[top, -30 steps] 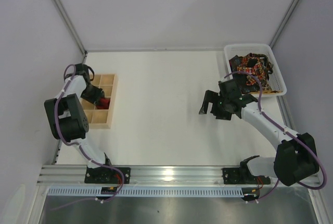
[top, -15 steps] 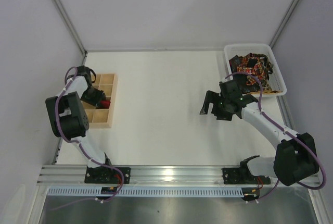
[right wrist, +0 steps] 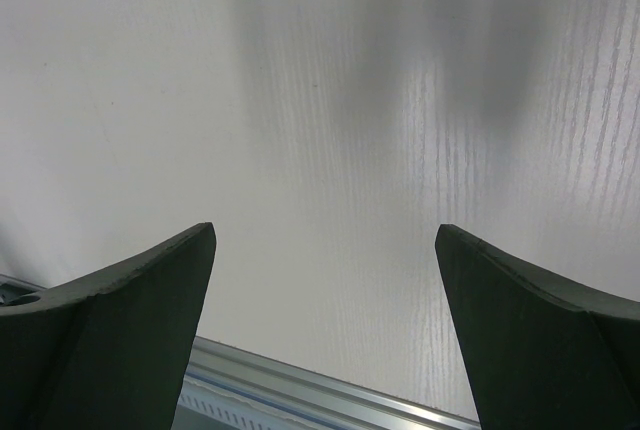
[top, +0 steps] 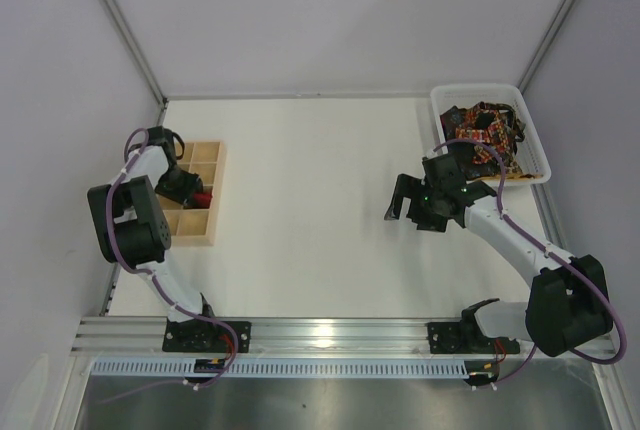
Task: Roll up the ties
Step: Place the rolled tie into the container
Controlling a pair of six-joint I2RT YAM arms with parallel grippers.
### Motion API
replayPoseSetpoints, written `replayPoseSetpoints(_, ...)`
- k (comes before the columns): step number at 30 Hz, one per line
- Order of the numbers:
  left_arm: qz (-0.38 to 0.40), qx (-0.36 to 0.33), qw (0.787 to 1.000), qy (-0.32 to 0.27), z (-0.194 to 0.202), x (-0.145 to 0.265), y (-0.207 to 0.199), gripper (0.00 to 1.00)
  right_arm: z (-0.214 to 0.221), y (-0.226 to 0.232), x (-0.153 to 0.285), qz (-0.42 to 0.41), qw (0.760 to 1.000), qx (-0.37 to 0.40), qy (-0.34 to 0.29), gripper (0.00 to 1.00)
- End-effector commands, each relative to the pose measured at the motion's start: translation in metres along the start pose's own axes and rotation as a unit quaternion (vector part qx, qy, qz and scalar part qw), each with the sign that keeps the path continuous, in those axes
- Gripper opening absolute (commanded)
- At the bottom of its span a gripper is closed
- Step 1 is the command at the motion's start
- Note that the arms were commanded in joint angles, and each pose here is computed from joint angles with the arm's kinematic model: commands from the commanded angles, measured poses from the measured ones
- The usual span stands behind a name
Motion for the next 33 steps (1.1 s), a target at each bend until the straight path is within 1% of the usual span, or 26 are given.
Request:
replayPoseSetpoints(1,-0.026,-0.001,0.999,-0.022,-0.014,-0.002,0.012,0.41,-0.005,0.004,0.003,-0.013,1.000,0.008,-0.012,1.00)
replayPoseSetpoints(3,-0.027,-0.005,0.999,-0.024,-0.014,-0.001,0.013,0.45,-0.005,0.004,0.003,-0.012,1.000,0.009,-0.010,1.00)
replayPoseSetpoints(4,-0.029,-0.005,0.999,-0.025,-0.014,0.000,0.014,0.49,-0.005,0.003,0.003,-0.012,1.000,0.008,-0.011,1.00)
replayPoseSetpoints(6,-0.032,-0.008,0.999,-0.028,-0.016,0.001,0.016,0.54,-0.005,0.004,0.003,-0.014,1.000,0.008,-0.012,1.00)
replayPoseSetpoints(10,-0.030,-0.008,0.999,-0.025,-0.016,0.003,0.016,0.59,-0.005,0.004,0.002,-0.015,1.000,0.009,-0.012,1.00)
replayPoseSetpoints(14,-0.020,-0.018,0.999,-0.023,-0.016,0.009,0.012,0.62,-0.005,0.003,0.003,-0.012,1.000,0.009,-0.011,1.00)
replayPoseSetpoints(16,-0.012,-0.019,0.999,-0.022,-0.016,0.015,0.010,0.68,-0.005,0.003,0.003,-0.013,1.000,0.009,-0.013,1.00)
replayPoseSetpoints(26,0.008,-0.025,1.000,-0.015,-0.013,0.031,0.006,0.70,-0.005,0.003,0.003,-0.014,1.000,0.008,-0.013,1.00)
replayPoseSetpoints(33,0.011,-0.027,0.999,-0.022,-0.013,0.044,0.011,0.74,-0.004,0.003,0.002,-0.016,1.000,0.006,-0.010,1.00)
Point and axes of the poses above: each gripper's point midway between its finger pads, its own x axis back along the fingers, its own y axis along the line the jaws close on, z = x × y, the point moved 1 cm from there along x, back along the fingers, and after that the axes turned 4 degrees about x, right-handed, at the moved point
